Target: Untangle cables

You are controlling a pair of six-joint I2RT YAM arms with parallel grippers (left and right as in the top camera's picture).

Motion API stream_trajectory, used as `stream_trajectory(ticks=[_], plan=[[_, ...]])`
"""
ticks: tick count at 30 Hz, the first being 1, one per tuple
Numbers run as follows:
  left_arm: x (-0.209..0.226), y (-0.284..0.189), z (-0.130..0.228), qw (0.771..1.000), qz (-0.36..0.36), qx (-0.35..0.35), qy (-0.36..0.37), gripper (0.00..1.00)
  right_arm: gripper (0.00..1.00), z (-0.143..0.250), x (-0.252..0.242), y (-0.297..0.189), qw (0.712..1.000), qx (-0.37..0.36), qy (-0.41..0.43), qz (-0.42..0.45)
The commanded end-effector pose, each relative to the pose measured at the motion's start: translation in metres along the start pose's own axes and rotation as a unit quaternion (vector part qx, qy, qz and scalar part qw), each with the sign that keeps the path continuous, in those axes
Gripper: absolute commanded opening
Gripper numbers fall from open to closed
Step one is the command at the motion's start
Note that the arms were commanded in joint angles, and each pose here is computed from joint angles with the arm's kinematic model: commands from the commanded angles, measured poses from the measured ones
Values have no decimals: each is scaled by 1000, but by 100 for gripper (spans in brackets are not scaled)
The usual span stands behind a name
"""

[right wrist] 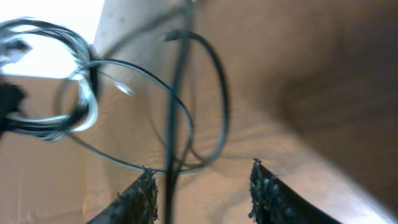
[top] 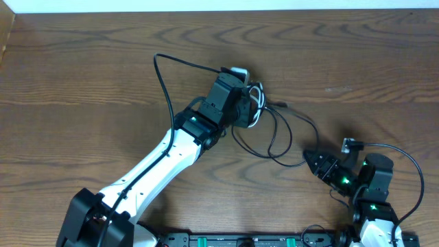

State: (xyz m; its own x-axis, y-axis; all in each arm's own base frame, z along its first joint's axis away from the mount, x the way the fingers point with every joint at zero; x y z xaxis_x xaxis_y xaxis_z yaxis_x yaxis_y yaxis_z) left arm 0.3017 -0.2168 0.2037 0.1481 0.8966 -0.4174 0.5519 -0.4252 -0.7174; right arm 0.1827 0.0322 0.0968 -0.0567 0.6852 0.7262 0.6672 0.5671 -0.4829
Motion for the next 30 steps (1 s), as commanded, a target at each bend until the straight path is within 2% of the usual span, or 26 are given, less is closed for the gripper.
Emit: stream_trajectory(ticks=[1, 3, 5, 12, 17, 23, 24, 27, 30], plan=[[5, 0, -1, 999, -24, -3, 30, 8, 54, -7, 17, -2, 997, 1, -36, -75], [9, 0, -1, 999, -42, -7, 27, 8, 89, -12, 31, -5, 989, -1, -65, -132], [9, 0, -1, 999, -44, -8, 26, 8, 98, -16, 43, -9, 980, -1, -85, -181], [6, 0, 1, 999, -25, 4, -31, 8, 98, -29, 83, -30, 935, -6, -172, -310], [-5, 0, 10, 998, 34, 51, -32, 8, 97, -43, 115, -55, 899, -62, -247, -357], [-4, 0, 11, 998, 28, 54, -32, 8, 98, -46, 144, -84, 861, -124, -290, -398], [-5, 0, 12, 997, 34, 58, -33, 8, 98, -46, 144, -84, 857, -128, -303, -396], [-14, -2, 17, 992, 83, 90, -33, 8, 89, -46, 135, -74, 852, -132, -343, -374], [-20, -4, 22, 985, 116, 120, -34, 8, 87, -47, 113, -52, 872, -123, -340, -331]])
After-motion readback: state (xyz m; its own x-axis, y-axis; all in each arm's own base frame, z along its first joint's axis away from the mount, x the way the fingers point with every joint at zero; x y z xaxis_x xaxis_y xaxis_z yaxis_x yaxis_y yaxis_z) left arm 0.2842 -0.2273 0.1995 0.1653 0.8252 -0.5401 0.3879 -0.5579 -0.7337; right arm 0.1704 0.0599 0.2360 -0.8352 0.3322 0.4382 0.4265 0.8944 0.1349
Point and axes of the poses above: each gripper's point midway between its finger pads, its own y axis out along the fingers, its own x axis along the line the jaws close on, z = x × y, the point moved 8 cm from there along -y, back along the fingers, and after that the axes turned 14 degrees about -y, right-handed, at the moved point
